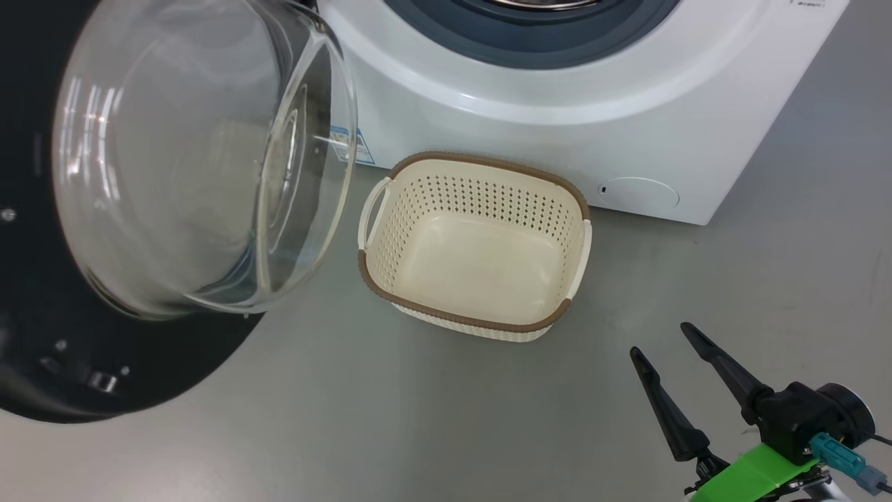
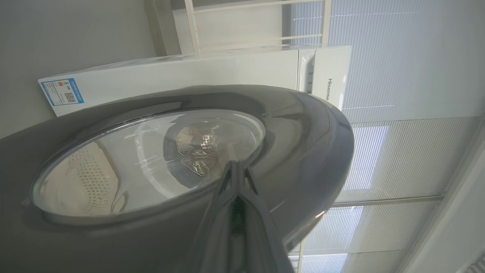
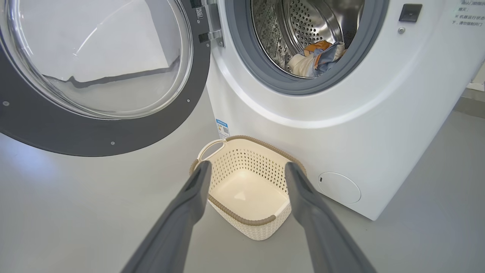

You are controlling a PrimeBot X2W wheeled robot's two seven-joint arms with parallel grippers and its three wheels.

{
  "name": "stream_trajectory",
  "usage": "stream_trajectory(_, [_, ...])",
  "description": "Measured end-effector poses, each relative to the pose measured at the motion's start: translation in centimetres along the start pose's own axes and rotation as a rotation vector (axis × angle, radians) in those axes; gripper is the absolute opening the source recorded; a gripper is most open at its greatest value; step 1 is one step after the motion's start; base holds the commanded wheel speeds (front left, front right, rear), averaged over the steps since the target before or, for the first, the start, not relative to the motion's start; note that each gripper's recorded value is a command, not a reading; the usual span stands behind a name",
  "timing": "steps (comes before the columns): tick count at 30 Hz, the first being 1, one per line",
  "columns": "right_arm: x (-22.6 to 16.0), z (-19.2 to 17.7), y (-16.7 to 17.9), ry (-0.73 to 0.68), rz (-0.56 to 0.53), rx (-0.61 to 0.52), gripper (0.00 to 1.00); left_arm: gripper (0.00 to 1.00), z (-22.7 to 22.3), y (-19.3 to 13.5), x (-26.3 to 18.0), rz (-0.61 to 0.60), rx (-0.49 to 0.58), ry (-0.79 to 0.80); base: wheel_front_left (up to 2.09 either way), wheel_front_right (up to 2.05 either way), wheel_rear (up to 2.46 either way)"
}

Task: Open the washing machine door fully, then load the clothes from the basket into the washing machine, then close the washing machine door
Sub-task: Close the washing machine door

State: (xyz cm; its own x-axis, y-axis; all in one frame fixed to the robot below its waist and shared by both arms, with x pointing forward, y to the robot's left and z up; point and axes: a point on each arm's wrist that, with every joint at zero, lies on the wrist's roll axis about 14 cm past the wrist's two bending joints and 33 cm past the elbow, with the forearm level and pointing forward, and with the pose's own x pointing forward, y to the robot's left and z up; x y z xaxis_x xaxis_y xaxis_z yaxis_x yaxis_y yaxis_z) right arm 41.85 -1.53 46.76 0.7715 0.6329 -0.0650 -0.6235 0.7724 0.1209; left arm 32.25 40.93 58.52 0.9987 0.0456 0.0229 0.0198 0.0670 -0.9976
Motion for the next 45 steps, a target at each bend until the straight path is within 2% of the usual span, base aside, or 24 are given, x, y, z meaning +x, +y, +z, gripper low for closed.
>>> stream_trajectory(10, [-0.7, 0.3, 0.1, -0.023, -0.031, 0.017, 1.0, 0.0, -4.5, -2.1, 0.9, -0.049, 0.01, 0.205, 0.0, 0.0, 0.0])
stream_trajectory(36, [-5.5, 1.3, -3.1, -0.101, -0.236, 0.049, 1.0, 0.0, -14.3, -2.9, 6.5, -0.131, -0.062, 0.46, 0.0, 0.0, 0.0])
stream_trajectory(45, [-7.2, 1.4, -4.1, -0.116, -0.298, 0.049, 1.0, 0.0, -19.2, -3.5, 9.4, -0.207, -0.106, 0.544, 0.0, 0.0, 0.0])
